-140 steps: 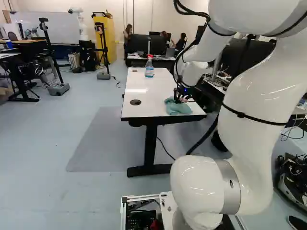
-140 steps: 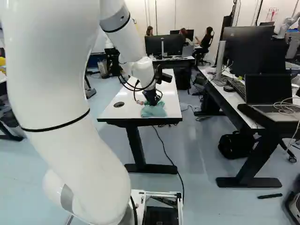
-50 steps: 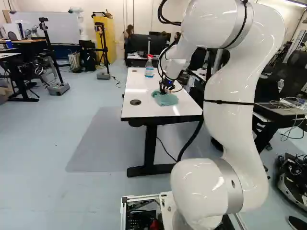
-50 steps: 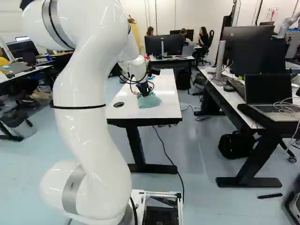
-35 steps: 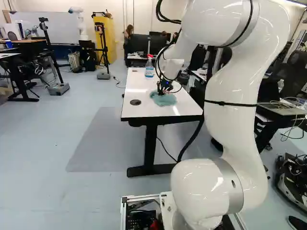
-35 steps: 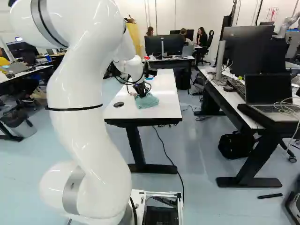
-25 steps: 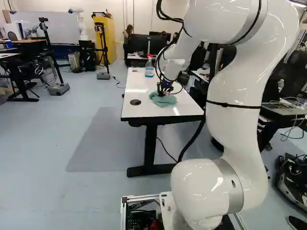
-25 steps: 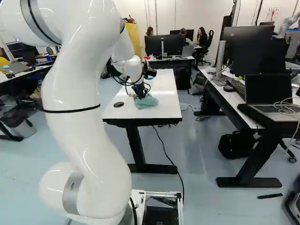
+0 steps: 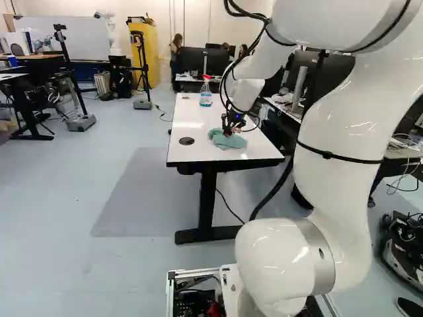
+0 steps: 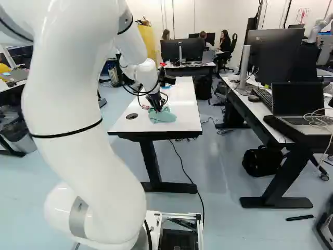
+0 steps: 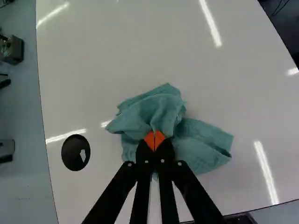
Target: Clean the table with the green towel
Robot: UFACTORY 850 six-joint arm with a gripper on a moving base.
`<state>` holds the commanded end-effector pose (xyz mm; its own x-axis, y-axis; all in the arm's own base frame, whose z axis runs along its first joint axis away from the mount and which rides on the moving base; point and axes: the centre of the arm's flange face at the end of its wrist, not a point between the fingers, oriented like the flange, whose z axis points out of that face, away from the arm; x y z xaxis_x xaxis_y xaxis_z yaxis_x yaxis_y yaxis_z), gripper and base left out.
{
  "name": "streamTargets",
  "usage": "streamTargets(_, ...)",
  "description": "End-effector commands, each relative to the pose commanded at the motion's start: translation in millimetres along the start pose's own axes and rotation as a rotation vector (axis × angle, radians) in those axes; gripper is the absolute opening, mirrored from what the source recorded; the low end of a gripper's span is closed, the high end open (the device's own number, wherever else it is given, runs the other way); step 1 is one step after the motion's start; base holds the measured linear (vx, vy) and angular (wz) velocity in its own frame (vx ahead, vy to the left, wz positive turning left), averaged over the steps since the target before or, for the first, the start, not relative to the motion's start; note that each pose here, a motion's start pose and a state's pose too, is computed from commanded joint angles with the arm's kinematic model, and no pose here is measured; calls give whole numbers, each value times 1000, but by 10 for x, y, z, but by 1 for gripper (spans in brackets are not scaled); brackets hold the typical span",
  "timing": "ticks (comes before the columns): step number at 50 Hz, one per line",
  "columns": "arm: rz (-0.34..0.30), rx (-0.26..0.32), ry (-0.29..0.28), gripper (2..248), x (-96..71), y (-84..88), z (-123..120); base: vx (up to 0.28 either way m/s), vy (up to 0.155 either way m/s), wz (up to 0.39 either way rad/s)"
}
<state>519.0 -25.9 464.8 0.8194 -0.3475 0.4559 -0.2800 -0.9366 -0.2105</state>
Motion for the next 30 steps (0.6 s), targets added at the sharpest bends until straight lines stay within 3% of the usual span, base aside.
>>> streamTargets(30,-60,51,50,20,-417,-230,-598,0,0,0)
